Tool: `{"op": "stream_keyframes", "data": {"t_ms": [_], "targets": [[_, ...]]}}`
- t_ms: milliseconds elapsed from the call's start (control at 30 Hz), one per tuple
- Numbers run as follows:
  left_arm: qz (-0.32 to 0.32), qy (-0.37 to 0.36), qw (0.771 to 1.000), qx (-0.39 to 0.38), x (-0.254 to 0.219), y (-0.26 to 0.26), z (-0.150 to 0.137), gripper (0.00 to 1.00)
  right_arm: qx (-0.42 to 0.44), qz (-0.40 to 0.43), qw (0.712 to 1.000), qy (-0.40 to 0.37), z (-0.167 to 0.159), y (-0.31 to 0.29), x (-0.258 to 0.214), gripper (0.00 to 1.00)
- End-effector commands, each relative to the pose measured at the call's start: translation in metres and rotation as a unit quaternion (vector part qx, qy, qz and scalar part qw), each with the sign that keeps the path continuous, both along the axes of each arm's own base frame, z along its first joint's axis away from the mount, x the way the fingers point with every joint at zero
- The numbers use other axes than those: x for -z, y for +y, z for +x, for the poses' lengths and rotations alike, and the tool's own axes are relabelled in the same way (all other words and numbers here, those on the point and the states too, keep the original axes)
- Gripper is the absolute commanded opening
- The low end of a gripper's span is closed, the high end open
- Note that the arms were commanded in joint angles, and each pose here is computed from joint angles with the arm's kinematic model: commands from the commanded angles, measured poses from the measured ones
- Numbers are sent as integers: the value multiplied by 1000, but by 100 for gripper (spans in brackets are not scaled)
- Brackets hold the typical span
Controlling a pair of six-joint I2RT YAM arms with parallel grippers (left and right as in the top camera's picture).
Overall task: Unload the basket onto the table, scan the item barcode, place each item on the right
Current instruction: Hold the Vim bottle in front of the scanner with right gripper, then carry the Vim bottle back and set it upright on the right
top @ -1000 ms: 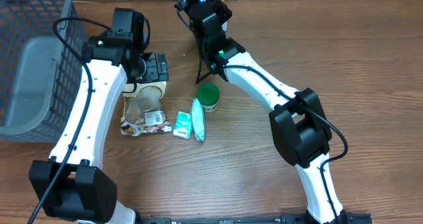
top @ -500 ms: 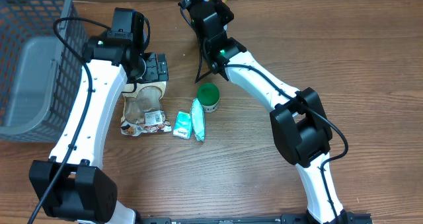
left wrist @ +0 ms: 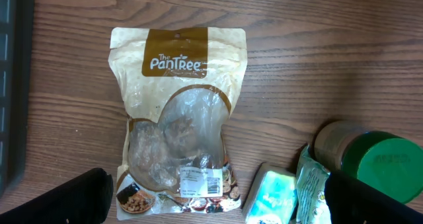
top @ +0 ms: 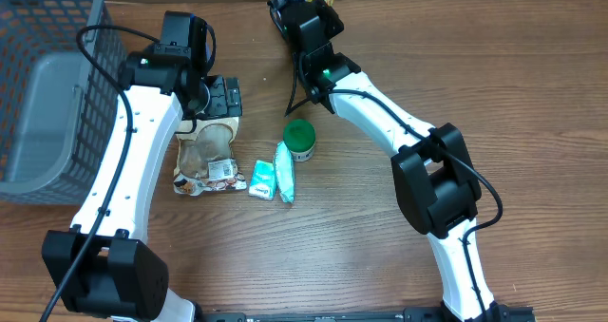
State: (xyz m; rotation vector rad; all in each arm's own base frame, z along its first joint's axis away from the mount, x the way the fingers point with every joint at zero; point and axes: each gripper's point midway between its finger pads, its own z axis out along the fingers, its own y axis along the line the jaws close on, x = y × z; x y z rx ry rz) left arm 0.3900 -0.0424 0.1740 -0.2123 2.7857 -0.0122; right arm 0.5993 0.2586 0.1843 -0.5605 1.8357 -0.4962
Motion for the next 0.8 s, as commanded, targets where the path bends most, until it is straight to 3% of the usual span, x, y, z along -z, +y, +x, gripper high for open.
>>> {"op": "stream_keyframes", "data": {"t_ms": [0,200,400,533,767], "targets": [[0,-6,1000,8,-4,1,3,100,31,16,999,-32,-2,-13,-35,4],[0,-6,1000,8,-4,1,3,100,48,49,997,-46,-22,-29,-91,4],[0,-6,1000,8,-4,1,3,100,102,123,987,9,-61,-66,-113,4],[0,-6,1000,8,-4,1,3,100,166,160,970,77,-94,-104,-99,4],[0,-6,1000,8,-4,1,3,100,257,233,899,266,-151,-152,-31,4]]}}
